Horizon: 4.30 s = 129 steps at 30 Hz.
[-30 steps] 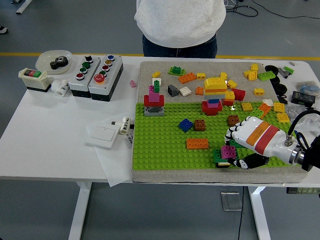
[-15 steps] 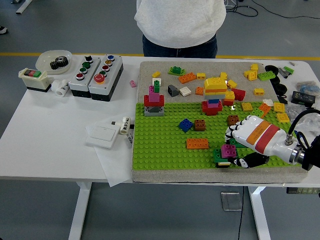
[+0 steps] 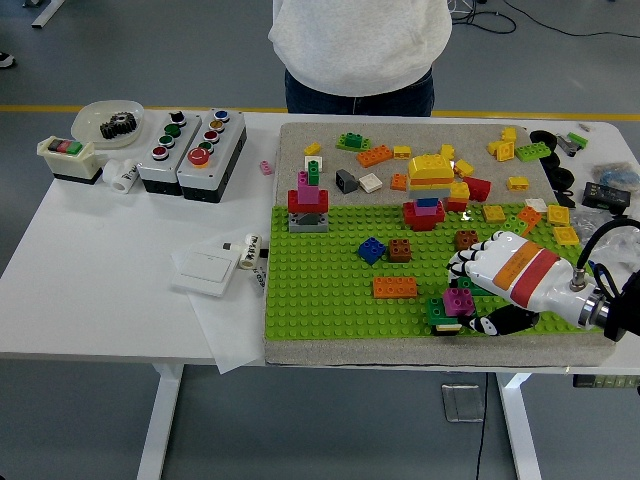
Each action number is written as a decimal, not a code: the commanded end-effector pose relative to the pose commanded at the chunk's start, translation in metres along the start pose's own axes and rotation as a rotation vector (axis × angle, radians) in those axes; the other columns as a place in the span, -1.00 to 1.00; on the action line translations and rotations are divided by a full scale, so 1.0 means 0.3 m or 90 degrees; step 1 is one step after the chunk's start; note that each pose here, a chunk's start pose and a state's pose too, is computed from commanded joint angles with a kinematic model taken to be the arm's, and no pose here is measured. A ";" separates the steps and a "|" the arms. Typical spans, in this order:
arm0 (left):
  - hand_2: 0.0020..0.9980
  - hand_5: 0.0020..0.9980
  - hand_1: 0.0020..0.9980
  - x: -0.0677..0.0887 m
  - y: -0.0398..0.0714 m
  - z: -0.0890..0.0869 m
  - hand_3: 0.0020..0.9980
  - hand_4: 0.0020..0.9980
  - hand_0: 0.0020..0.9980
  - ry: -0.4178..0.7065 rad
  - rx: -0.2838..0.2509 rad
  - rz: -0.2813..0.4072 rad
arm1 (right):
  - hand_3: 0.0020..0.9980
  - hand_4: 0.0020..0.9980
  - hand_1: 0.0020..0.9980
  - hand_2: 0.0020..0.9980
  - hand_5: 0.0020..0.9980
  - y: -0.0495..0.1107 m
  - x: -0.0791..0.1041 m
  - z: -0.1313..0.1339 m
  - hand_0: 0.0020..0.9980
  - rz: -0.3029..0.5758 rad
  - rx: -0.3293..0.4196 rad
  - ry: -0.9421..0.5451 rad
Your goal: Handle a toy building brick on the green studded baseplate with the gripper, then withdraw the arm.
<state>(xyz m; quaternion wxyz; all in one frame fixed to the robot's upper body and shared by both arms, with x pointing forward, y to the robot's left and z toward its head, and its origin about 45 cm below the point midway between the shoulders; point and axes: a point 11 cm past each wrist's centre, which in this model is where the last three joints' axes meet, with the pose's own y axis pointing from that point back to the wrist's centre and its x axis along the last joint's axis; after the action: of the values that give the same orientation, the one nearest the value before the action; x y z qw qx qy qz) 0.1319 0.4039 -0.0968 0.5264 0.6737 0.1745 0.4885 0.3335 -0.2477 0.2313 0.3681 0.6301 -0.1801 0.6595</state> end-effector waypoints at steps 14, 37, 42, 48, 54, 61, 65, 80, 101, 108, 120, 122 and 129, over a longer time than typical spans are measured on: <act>0.47 0.25 0.50 -0.010 0.001 -0.010 0.22 0.32 0.50 -0.003 0.004 -0.004 | 0.24 0.62 0.17 0.47 -0.12 0.003 0.008 -0.012 -0.26 0.006 0.006 -0.001; 0.48 0.25 0.51 -0.013 0.001 -0.014 0.22 0.32 0.50 -0.003 0.004 -0.004 | 0.91 1.00 0.49 0.69 0.19 0.041 0.109 -0.006 0.46 0.136 -0.013 0.005; 0.48 0.26 0.51 -0.013 0.001 -0.014 0.22 0.32 0.50 -0.003 0.004 -0.004 | 0.78 0.96 0.50 0.65 0.12 0.070 0.130 0.022 0.53 0.173 -0.041 -0.039; 0.48 0.25 0.50 -0.012 0.000 -0.017 0.22 0.32 0.50 -0.003 0.005 -0.003 | 0.68 0.82 0.46 0.58 0.15 0.103 0.120 0.016 0.53 0.203 -0.058 -0.194; 0.48 0.25 0.50 -0.010 0.000 -0.018 0.22 0.32 0.50 -0.005 0.006 -0.001 | 0.33 0.68 0.41 0.52 0.23 0.138 0.144 0.010 0.52 0.252 -0.073 -0.372; 0.48 0.25 0.50 -0.010 0.000 -0.017 0.22 0.32 0.50 -0.006 0.005 0.000 | 0.22 0.61 0.38 0.47 0.22 0.152 0.150 -0.011 0.45 0.242 -0.067 -0.348; 0.48 0.26 0.50 -0.010 0.000 -0.017 0.22 0.32 0.50 -0.006 0.005 0.000 | 0.18 0.62 0.36 0.45 0.20 0.149 0.132 -0.047 0.43 0.203 -0.047 -0.297; 0.48 0.26 0.51 -0.010 0.001 -0.017 0.22 0.32 0.50 -0.008 0.005 0.000 | 0.18 0.65 0.34 0.44 0.26 0.151 0.054 -0.102 0.42 0.120 -0.020 -0.241; 0.49 0.26 0.52 -0.011 0.001 -0.021 0.22 0.32 0.50 -0.016 0.007 -0.001 | 0.18 0.56 0.30 0.39 0.18 0.136 -0.006 -0.063 0.37 0.096 -0.048 -0.197; 0.48 0.26 0.52 -0.009 0.001 -0.018 0.22 0.32 0.50 -0.016 0.006 -0.001 | 0.18 0.56 0.27 0.36 0.18 0.142 -0.009 -0.053 0.35 0.097 -0.056 -0.186; 0.49 0.26 0.53 -0.009 0.001 -0.012 0.22 0.32 0.50 -0.015 0.003 -0.001 | 0.18 0.57 0.22 0.33 0.17 0.144 -0.019 -0.060 0.31 0.095 -0.055 -0.187; 0.49 0.26 0.53 -0.008 0.001 -0.011 0.22 0.32 0.50 -0.014 0.003 -0.001 | 0.18 0.57 0.22 0.33 0.17 0.144 -0.021 -0.061 0.31 0.094 -0.055 -0.186; 0.48 0.26 0.53 -0.005 0.000 -0.007 0.22 0.32 0.50 -0.013 0.000 0.000 | 0.17 0.58 0.21 0.32 0.15 0.144 -0.025 -0.061 0.29 0.094 -0.056 -0.183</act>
<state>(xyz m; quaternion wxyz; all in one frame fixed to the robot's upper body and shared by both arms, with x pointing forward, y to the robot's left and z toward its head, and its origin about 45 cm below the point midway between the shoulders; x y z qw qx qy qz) 0.1294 0.4040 -0.0974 0.5279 0.6787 0.1694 0.4816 0.2895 -0.2655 0.2311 0.3163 0.6867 -0.3052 0.5790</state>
